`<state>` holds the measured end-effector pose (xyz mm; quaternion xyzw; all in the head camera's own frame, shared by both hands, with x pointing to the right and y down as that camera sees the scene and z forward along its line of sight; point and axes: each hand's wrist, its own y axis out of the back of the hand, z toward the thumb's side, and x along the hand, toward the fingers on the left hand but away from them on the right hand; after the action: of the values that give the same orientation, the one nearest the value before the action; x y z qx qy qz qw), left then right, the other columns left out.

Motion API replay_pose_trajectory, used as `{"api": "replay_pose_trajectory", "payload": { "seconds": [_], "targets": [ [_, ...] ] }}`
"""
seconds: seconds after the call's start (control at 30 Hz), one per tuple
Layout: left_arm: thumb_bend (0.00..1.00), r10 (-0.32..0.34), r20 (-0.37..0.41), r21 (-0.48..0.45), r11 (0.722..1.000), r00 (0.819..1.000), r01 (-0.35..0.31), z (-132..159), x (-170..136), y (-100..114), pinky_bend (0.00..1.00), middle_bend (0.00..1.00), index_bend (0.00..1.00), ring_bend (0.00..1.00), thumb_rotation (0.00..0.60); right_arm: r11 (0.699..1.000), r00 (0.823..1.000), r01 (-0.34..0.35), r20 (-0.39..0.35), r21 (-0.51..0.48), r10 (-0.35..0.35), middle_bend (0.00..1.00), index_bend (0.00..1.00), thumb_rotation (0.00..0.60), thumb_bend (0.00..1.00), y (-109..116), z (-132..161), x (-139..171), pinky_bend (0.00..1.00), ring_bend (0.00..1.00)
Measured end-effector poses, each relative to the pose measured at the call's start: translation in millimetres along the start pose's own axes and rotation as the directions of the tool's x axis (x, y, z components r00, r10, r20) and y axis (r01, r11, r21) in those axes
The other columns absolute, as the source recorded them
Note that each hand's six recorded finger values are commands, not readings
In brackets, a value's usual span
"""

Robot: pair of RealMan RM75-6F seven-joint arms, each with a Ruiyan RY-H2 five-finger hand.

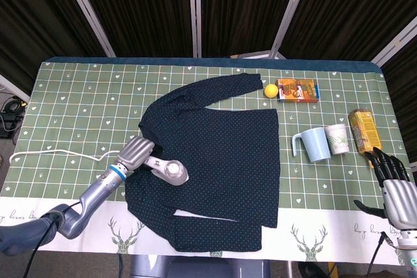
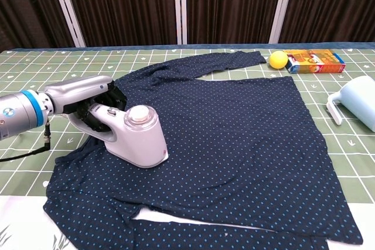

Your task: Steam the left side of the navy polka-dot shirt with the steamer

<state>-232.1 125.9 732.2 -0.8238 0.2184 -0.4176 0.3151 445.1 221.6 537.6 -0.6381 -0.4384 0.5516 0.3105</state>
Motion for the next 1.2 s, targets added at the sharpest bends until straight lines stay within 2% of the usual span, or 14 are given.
{"api": "replay_pose_trajectory", "payload": {
  "seconds": [0.57,0.97,1.2],
  "targets": [
    [0.0,-0.041,0.078,-0.019,0.999,0.996,0.042,38.9,6.4,-23.7,1.0,0.81,0.88,0.81,0.6,1.0,1.0,0.005,-0.001,-0.012,-0.005,0.0,0.0,0.6,0.0,2.8,-0.9,1.1,0.0,0.0],
    [0.0,-0.045,0.13,-0.012,0.999,0.99,0.047,66.8,11.7,-27.7,1.0,0.81,0.88,0.81,0.6,1.0,1.0,0.009,0.0,-0.022,-0.009,0.0,0.0,0.6,0.0,5.7,-2.9,1.9,0.0,0.0],
    [0.0,-0.05,0.13,-0.002,0.999,0.99,0.051,68.2,11.6,-30.7,1.0,0.81,0.88,0.81,0.6,1.0,1.0,0.011,0.0,-0.022,-0.011,0.0,0.0,0.6,0.0,6.2,-3.1,2.3,0.0,0.0]
  ]
}}
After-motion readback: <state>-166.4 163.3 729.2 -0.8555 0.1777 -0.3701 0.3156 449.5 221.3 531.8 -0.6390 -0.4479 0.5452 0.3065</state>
